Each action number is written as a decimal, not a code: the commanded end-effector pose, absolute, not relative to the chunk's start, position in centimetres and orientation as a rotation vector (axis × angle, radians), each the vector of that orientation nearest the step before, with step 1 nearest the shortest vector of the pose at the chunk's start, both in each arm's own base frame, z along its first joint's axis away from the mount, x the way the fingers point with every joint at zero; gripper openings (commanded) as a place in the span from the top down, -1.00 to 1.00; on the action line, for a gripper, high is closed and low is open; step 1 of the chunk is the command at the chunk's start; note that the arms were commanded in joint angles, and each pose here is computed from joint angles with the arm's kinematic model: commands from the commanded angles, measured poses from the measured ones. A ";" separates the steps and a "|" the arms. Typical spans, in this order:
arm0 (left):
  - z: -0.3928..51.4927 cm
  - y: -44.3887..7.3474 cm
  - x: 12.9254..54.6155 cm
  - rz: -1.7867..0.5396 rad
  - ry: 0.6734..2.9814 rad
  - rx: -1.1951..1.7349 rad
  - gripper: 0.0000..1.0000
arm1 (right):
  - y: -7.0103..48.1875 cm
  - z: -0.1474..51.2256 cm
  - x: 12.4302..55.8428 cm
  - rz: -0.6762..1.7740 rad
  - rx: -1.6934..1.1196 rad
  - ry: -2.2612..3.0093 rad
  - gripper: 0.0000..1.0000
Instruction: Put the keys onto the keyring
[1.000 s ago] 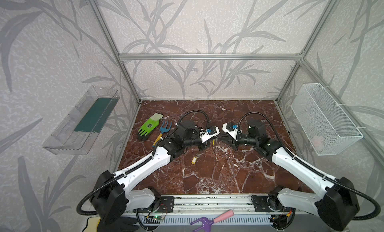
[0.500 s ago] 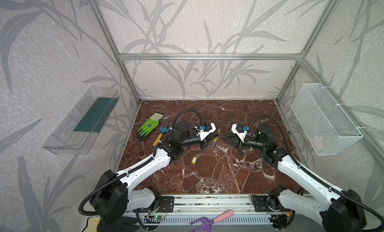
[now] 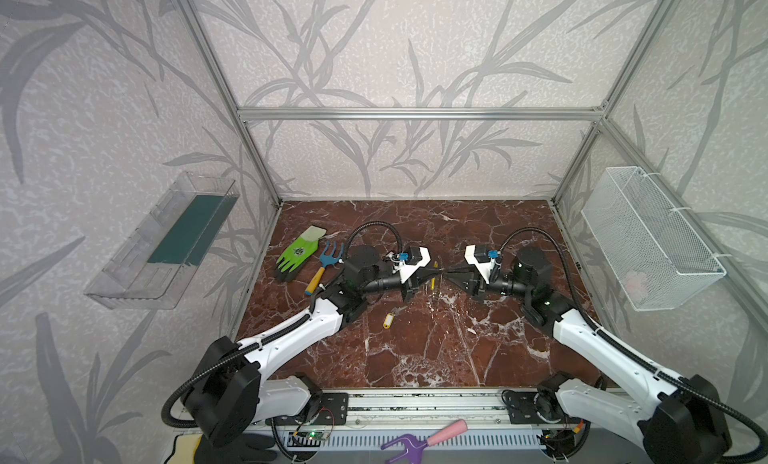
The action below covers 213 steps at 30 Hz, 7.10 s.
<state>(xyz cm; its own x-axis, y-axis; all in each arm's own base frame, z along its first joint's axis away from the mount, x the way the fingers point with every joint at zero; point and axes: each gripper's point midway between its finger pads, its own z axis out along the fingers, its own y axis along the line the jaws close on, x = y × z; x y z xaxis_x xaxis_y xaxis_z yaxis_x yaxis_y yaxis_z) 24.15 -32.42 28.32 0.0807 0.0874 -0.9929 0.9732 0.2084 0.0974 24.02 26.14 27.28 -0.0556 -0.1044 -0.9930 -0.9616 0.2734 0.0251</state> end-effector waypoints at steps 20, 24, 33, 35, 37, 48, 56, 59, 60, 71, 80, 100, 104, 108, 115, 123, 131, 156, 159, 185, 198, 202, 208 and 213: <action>27.6 -30.6 25.3 -0.670 1.366 1.207 0.30 | 25.6 26.1 25.6 0.857 -1.069 1.571 1.00; 28.0 -29.6 25.5 -0.558 1.359 1.228 0.26 | 25.4 25.4 25.9 0.816 -1.088 1.638 1.00; 27.7 -30.3 25.8 -0.473 1.376 1.300 0.25 | 26.3 24.8 26.3 0.747 -1.148 1.710 1.00; 27.4 -30.7 25.8 -0.472 1.382 1.314 0.25 | 26.4 25.1 26.2 0.746 -1.147 1.704 1.00; 27.2 -31.0 25.9 -0.474 1.391 1.323 0.25 | 26.6 25.3 26.2 0.745 -1.148 1.699 1.00; 26.3 -31.9 26.6 -0.485 1.425 1.338 0.38 | 27.3 25.4 25.8 0.750 -1.174 1.690 1.00; 26.1 -32.2 26.9 -0.488 1.432 1.336 0.66 | 27.6 25.3 25.7 0.755 -1.193 1.686 1.00; 26.2 -32.3 26.9 -0.495 1.433 1.334 0.80 | 27.7 25.3 25.7 0.753 -1.199 1.679 1.00; 26.2 -32.3 26.9 -0.497 1.434 1.331 0.84 | 27.7 25.4 25.7 0.753 -1.198 1.676 1.00; 27.9 -32.2 26.1 -0.635 1.372 1.266 1.00 | 26.1 25.6 26.4 0.714 -1.110 1.592 0.54; 29.4 -32.3 24.7 -0.819 1.280 1.210 1.00 | 26.3 26.4 24.9 0.845 -1.102 1.499 0.68; 29.9 -33.0 23.8 -0.951 1.235 1.199 1.00 | 25.8 28.9 24.2 0.914 -1.033 1.333 0.69; 29.6 -33.0 23.8 -0.951 1.243 1.209 1.00 | 25.5 29.4 23.7 0.919 -1.032 1.291 0.69; 29.5 -33.1 23.8 -0.961 1.244 1.216 1.00 | 25.5 29.6 23.2 0.935 -1.044 1.261 0.68; 29.6 -33.4 24.0 -0.974 1.234 1.224 1.00 | 25.8 29.3 23.0 0.975 -1.065 1.259 0.68; 30.1 -33.3 23.8 -0.972 1.215 1.222 1.00 | 25.9 28.2 23.3 0.970 -1.072 1.305 0.69; 30.1 -33.1 23.9 -0.961 1.213 1.220 1.00 | 25.5 27.4 23.8 0.943 -1.065 1.338 0.65; 28.7 -32.1 25.1 -0.793 1.299 1.255 0.62 | 25.2 27.3 24.6 0.901 -1.039 1.402 1.00; 28.4 -31.1 25.9 -0.663 1.355 1.278 0.35 | 24.6 26.7 25.6 0.836 -1.019 1.489 1.00; 27.9 -32.4 27.8 -0.334 1.368 1.364 0.31 | 25.4 26.0 26.2 0.774 -1.082 1.707 1.00; 27.4 -33.7 26.9 -0.382 1.352 1.390 0.46 | 25.7 26.2 26.1 0.788 -1.081 1.698 1.00; 27.0 -33.8 26.8 -0.391 1.362 1.396 0.46 | 25.8 26.4 26.1 0.790 -1.082 1.689 1.00; 26.9 -34.0 26.9 -0.397 1.366 1.402 0.56 | 25.9 26.5 25.9 0.794 -1.087 1.677 1.00; 26.9 -34.3 26.8 -0.410 1.363 1.404 0.79 | 26.0 26.6 25.8 0.798 -1.095 1.665 1.00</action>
